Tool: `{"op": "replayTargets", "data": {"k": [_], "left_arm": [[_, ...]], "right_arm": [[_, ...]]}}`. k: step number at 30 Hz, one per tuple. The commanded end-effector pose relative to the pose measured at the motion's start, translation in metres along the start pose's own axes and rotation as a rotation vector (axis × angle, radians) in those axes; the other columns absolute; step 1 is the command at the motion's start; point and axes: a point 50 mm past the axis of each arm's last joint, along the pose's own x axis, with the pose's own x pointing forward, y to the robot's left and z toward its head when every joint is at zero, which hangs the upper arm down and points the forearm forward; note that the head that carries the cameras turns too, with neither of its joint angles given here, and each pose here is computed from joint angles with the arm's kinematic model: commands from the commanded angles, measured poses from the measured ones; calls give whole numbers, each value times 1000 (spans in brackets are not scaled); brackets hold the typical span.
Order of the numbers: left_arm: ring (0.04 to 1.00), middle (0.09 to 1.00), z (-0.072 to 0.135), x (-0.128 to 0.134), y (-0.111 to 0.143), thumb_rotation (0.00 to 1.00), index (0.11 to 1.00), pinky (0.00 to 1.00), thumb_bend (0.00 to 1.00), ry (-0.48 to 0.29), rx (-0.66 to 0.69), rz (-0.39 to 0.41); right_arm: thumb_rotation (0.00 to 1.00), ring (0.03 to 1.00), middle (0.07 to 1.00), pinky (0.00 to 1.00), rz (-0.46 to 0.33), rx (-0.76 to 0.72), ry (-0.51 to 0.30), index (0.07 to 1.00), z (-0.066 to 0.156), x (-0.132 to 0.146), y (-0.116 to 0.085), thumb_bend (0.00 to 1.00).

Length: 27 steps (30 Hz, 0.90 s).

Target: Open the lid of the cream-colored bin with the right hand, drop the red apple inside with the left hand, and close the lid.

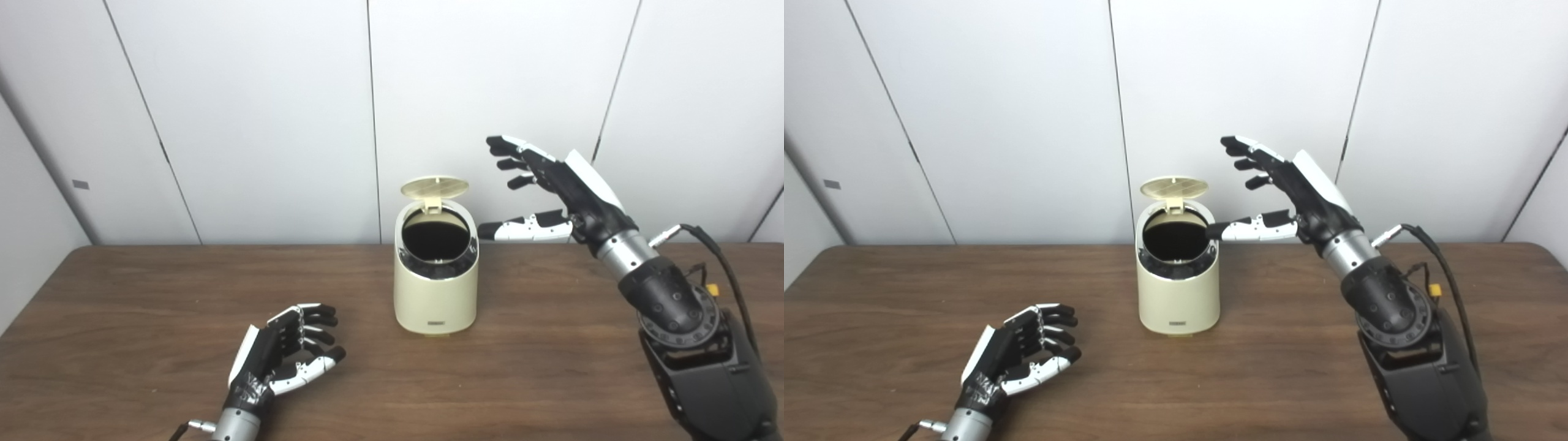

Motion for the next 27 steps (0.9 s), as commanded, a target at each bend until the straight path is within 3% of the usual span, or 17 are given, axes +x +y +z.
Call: {"op": "replayTargets", "data": {"k": [1, 4, 13, 18, 27], "left_arm": [[570, 669, 2, 4, 0, 50, 689, 465, 630, -39, 4, -8], [564, 669, 1, 4, -2, 37, 685, 468, 641, -44, -7, -15], [579, 663, -1, 3, -7, 68, 675, 513, 681, -50, 1, -12], [580, 664, 0, 3, -8, 89, 674, 512, 688, -51, 5, -10], [573, 658, 0, 3, -8, 80, 676, 502, 694, -45, -6, -7]], "right_arm": [[396, 834, 874, 702, -29, -41, -59, 868, 22, 20, -15, 708], [411, 832, 883, 682, -3, -94, -61, 870, 30, 33, -14, 719], [457, 875, 886, 763, 90, -239, -57, 839, 35, 49, -6, 735], [531, 986, 907, 869, 185, -370, -80, 860, 40, 45, 0, 715], [555, 997, 866, 835, 219, -435, -123, 842, 39, 37, 5, 742]]}}
